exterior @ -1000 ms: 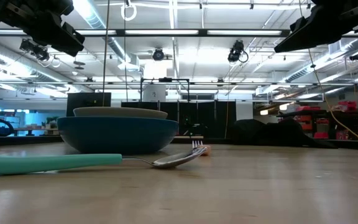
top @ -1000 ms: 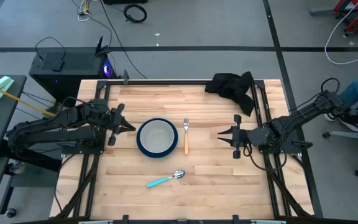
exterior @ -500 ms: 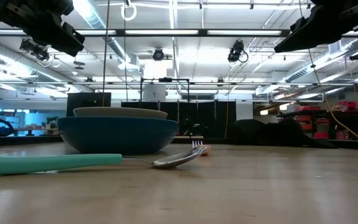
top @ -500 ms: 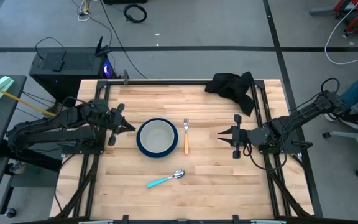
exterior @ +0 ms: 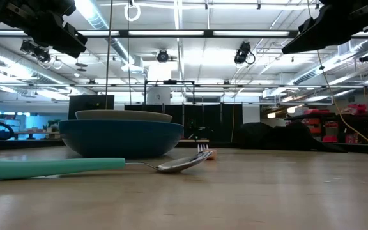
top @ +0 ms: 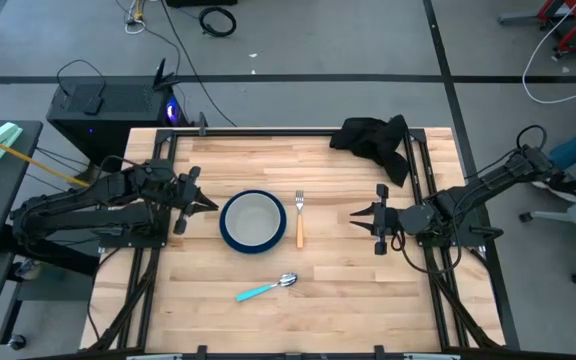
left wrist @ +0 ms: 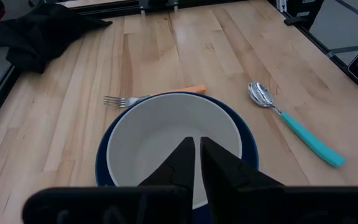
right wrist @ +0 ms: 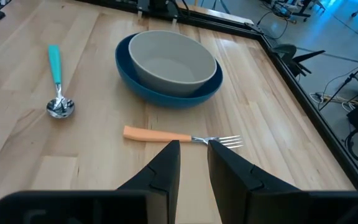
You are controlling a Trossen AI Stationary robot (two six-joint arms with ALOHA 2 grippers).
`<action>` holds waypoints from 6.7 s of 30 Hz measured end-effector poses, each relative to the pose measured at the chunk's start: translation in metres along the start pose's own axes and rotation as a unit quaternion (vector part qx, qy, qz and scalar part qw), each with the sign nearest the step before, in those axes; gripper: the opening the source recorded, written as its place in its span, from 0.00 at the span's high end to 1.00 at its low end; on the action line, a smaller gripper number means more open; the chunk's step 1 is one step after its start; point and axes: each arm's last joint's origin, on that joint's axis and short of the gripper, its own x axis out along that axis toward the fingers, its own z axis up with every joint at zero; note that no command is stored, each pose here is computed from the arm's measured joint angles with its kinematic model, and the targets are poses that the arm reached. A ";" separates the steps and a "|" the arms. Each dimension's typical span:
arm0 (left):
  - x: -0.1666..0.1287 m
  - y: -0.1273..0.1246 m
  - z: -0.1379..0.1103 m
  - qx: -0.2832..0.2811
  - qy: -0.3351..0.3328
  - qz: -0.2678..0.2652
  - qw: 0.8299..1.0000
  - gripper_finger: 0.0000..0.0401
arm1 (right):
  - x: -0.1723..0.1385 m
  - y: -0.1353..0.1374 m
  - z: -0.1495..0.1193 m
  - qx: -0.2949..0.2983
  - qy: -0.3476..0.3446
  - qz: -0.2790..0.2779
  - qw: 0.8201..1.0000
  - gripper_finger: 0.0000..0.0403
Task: Set table place
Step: Put the blue spoon into the gray bowl on the table
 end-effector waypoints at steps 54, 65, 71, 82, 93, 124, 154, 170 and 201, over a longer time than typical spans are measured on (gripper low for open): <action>0.000 0.000 0.000 0.000 0.000 0.000 1.000 0.93 | -0.007 -0.004 0.017 0.048 -0.016 0.001 0.999 0.78; 0.000 0.000 0.000 0.000 0.000 0.000 1.000 0.91 | -0.006 -0.003 0.017 0.070 -0.014 0.001 0.997 0.78; 0.000 0.000 0.000 0.000 0.000 0.000 1.000 0.93 | -0.006 -0.004 0.017 0.071 -0.015 0.001 0.997 0.78; 0.000 0.000 0.000 0.000 0.000 0.000 1.000 0.91 | -0.006 -0.004 0.017 0.070 -0.015 0.001 0.997 0.78; 0.000 0.000 0.000 0.000 0.000 0.000 1.000 0.94 | -0.006 -0.004 0.017 0.070 -0.015 0.001 0.997 0.78; -0.058 -0.018 0.092 -0.125 -0.465 -0.290 0.827 0.98 | -0.006 -0.004 0.017 0.070 -0.015 0.001 0.997 0.78; 0.048 -0.075 0.116 -0.248 0.183 -0.087 0.947 0.94 | -0.006 -0.003 0.017 0.070 -0.015 0.002 0.997 0.78; 0.161 -0.119 0.051 -0.181 0.365 -0.058 0.911 0.86 | -0.006 -0.003 0.017 0.070 -0.015 0.001 0.997 0.78; 0.204 -0.159 0.042 -0.150 0.284 -0.120 0.939 0.70 | -0.006 -0.003 0.017 0.070 -0.014 0.001 0.997 0.78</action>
